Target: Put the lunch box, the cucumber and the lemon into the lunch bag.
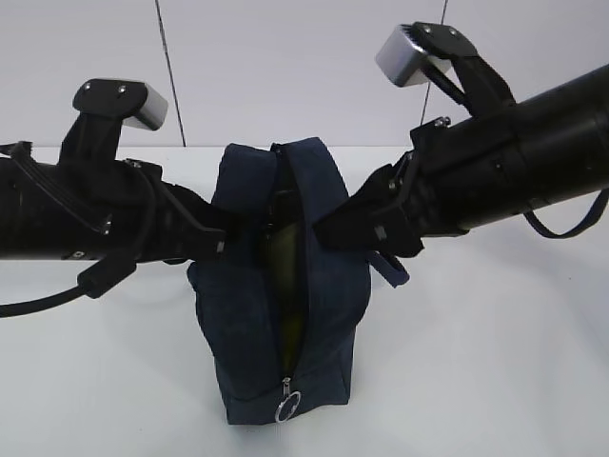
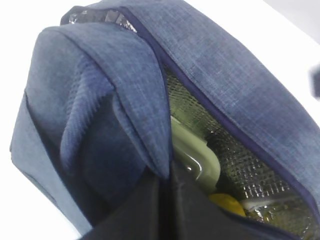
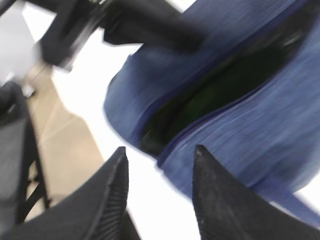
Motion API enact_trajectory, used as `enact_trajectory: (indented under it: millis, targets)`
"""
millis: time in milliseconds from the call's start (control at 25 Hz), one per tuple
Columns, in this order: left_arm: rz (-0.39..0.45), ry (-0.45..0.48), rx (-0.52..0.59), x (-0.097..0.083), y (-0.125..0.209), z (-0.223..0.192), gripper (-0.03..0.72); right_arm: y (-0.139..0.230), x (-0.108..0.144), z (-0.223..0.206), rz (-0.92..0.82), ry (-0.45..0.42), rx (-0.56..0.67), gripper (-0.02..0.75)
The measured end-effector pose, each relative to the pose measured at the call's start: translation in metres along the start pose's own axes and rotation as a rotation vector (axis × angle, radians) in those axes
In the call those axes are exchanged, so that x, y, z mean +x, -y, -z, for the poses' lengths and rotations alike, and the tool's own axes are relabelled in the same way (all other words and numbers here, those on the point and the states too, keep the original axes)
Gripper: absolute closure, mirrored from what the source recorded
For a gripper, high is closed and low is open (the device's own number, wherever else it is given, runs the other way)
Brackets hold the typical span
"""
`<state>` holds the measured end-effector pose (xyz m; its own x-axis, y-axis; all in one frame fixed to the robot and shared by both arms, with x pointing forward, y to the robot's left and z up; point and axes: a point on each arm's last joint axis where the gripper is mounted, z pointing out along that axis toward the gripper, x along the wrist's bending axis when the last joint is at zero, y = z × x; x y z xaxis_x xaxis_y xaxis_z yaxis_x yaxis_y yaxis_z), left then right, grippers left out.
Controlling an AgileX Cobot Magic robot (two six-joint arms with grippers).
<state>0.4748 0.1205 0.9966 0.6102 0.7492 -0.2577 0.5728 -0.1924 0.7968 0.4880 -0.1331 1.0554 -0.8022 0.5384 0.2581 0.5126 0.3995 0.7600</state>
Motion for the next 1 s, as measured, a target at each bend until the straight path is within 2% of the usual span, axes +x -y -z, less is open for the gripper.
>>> enact_trajectory:
  millis: [320, 480, 800, 1000]
  targets:
    - [-0.004, -0.039, 0.003, 0.004, 0.0, 0.0, 0.695, 0.012, 0.018, 0.006, 0.047, -0.178, 0.139, 0.409]
    - [-0.004, -0.044, 0.001, 0.004, -0.001, 0.0, 0.695, 0.017, 0.024, 0.008, 0.048, -0.239, 0.193, 0.408]
    - [-0.005, -0.05, -0.001, 0.004, -0.002, 0.0, 0.695, 0.046, 0.034, 0.009, -0.054, -0.315, 0.238, 0.41]
    - [-0.005, -0.05, -0.001, 0.004, -0.002, 0.0, 0.694, 0.054, 0.043, 0.014, -0.076, -0.338, 0.194, 0.41]
